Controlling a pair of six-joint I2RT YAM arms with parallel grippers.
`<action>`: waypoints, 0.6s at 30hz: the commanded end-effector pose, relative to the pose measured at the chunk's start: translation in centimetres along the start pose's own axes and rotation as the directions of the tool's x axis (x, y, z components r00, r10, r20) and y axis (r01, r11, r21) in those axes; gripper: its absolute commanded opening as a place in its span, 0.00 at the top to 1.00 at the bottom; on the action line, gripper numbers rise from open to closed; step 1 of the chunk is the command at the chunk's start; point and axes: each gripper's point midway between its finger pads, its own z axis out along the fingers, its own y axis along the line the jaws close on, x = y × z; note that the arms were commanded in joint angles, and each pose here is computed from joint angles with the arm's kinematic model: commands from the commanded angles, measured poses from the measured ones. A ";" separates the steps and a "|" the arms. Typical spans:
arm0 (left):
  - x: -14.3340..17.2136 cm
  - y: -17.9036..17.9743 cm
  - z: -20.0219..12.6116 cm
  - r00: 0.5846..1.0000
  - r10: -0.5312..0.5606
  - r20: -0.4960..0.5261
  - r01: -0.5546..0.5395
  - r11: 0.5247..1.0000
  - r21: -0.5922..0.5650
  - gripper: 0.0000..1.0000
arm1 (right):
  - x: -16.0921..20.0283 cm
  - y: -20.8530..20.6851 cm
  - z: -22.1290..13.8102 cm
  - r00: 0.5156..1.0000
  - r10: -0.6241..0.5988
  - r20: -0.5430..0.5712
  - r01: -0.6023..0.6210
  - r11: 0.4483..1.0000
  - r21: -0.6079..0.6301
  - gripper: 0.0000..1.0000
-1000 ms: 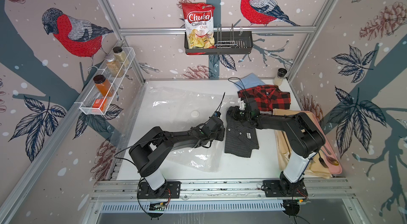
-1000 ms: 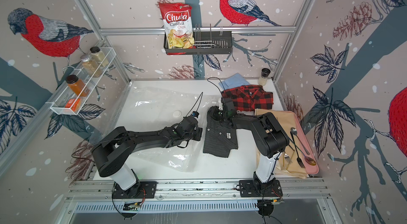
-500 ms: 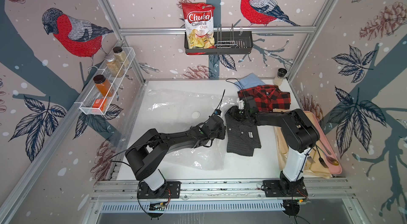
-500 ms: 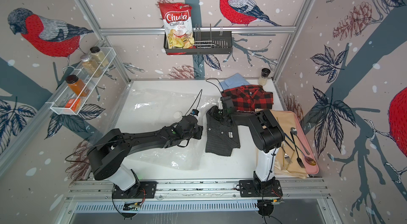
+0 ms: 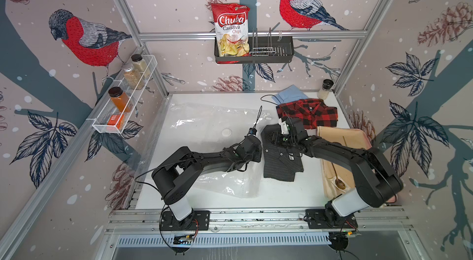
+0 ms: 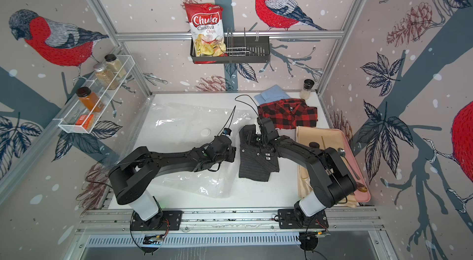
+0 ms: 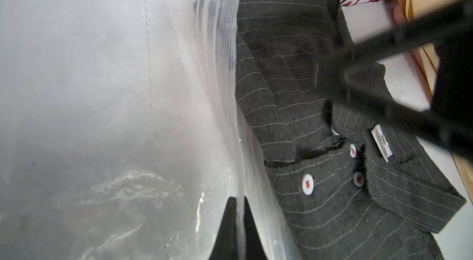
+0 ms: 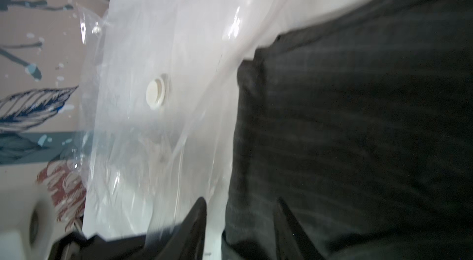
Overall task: Place the folded shirt into the vacuum bag
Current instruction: Place the shirt in the vacuum bag.
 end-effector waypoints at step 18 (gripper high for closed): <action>-0.9 0.2 -0.4 0.997 -0.030 0.075 0.031 0.999 -0.008 1.00 | 11.8 3.6 1.2 0.976 0.041 -0.216 -0.061 0.994 -0.086 0.83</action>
